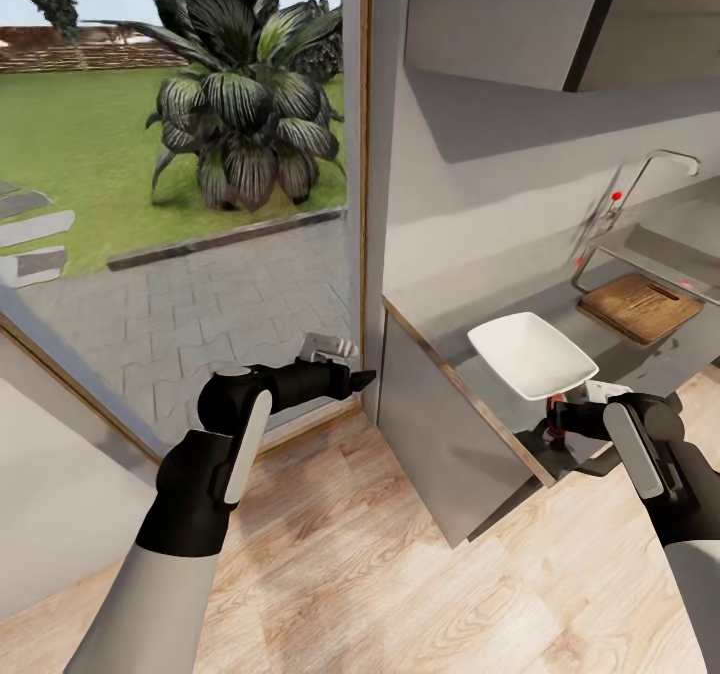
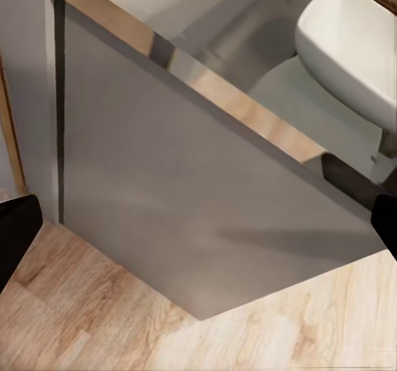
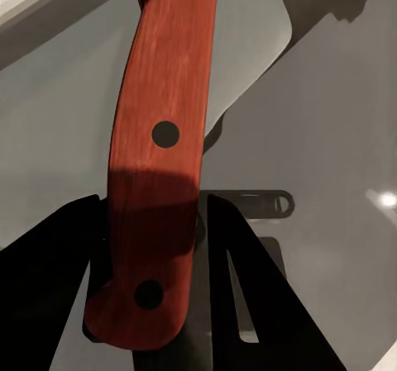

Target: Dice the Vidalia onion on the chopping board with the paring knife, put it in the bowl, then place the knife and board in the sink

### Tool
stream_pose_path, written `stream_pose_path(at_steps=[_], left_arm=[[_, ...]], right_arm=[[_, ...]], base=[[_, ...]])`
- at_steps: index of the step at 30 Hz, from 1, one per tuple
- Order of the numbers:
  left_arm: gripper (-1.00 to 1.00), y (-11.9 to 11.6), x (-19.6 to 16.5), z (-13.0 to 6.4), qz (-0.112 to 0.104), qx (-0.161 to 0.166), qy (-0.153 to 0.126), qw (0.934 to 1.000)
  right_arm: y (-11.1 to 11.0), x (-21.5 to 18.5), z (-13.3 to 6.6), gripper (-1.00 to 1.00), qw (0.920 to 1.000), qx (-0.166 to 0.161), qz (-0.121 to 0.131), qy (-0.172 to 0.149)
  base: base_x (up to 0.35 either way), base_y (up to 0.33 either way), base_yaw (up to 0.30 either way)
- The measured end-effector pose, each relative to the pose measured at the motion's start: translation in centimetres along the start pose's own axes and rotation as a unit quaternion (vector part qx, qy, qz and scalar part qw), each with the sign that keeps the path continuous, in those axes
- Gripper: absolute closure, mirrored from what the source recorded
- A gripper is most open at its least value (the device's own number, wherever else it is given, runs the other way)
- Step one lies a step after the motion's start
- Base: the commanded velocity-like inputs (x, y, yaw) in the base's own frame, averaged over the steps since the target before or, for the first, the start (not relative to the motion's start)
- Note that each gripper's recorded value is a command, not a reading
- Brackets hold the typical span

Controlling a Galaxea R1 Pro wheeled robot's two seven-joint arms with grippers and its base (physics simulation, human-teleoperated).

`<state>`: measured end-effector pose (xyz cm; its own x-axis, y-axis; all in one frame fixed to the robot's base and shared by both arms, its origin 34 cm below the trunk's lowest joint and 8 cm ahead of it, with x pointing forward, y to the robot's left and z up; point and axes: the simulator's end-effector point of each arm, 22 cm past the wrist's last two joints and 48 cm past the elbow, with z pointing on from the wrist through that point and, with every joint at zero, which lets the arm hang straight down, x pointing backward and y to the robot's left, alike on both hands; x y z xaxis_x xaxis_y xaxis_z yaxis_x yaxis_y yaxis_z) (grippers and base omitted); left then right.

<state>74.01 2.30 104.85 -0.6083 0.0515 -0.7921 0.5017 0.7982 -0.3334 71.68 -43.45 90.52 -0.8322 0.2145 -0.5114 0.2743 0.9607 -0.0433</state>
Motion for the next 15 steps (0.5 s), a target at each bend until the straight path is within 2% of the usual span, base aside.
stream_pose_path(at_steps=[15], left_arm=[[-1.00,-0.37,0.12,0.12,0.004,0.003,0.002,1.0000]], right_arm=[[0.00,0.00,0.00,1.00,1.0000,0.000,0.000,0.000]], base=[[0.000,0.000,0.000]])
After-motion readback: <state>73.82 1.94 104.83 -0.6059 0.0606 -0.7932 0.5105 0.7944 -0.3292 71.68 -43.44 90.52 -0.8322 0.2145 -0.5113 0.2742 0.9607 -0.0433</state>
